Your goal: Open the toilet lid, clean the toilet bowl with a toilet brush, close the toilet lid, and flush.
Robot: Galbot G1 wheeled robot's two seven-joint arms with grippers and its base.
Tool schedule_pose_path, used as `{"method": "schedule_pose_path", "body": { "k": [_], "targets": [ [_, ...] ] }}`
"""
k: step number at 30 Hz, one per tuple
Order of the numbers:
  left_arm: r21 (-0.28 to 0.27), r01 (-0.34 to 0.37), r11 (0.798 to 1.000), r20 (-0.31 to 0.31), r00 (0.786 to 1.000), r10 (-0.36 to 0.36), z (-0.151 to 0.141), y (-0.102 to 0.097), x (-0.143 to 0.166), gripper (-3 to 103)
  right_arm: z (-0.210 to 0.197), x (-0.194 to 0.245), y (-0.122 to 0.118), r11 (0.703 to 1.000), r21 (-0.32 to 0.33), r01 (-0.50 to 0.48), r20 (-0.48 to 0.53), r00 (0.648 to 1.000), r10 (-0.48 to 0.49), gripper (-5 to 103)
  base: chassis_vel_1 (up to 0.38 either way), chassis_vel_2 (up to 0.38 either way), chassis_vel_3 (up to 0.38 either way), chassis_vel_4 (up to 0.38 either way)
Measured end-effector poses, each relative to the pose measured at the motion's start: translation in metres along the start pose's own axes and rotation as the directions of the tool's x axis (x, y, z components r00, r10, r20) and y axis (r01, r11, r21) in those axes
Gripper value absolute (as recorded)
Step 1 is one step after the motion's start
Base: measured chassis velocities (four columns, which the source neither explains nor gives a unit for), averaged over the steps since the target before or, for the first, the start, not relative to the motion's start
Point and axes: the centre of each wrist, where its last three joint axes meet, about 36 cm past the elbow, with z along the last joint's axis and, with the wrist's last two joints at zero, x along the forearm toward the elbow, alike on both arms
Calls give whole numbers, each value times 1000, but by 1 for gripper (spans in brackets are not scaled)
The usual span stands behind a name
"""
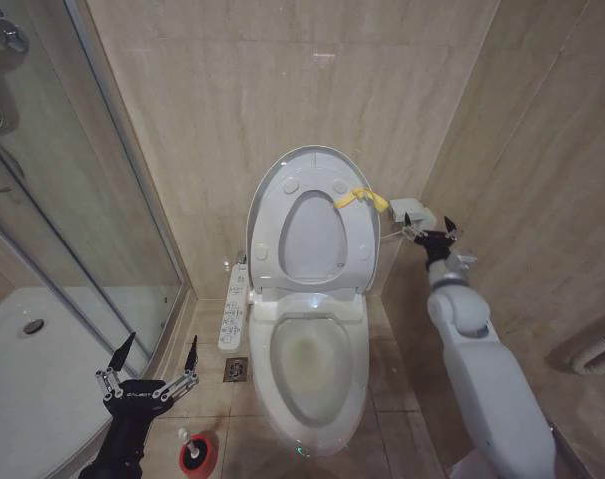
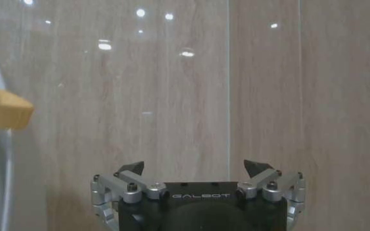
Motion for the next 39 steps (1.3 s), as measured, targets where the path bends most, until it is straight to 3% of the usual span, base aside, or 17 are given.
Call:
{"method": "schedule_pose_path", "body": {
  "k": [12, 23, 31, 34, 39],
  "targets": [
    [0, 0, 1000, 0, 1000, 0, 0, 0, 0, 100, 2, -22, 47, 984, 139, -115, 14, 993, 114, 100, 0, 0, 0, 0],
    [0, 0, 1000, 0, 1000, 0, 0, 0, 0, 100, 11, -31, 73, 977, 196, -84, 42, 996, 77, 100, 0, 0, 0, 0],
    [0, 0, 1000, 0, 1000, 0, 0, 0, 0, 100, 16, -41, 91, 980, 189, -56, 45, 998, 49, 100, 0, 0, 0, 0],
    [0, 0, 1000, 0, 1000, 0, 0, 0, 0, 100, 10, -36, 97, 989, 148, -27, 45, 999, 20, 100, 0, 0, 0, 0],
    [0, 0, 1000, 0, 1000, 0, 0, 0, 0, 100, 3, -21, 92, 991, 131, 15, 51, 998, -21, 100, 0, 0, 0, 0]
  ]
}}
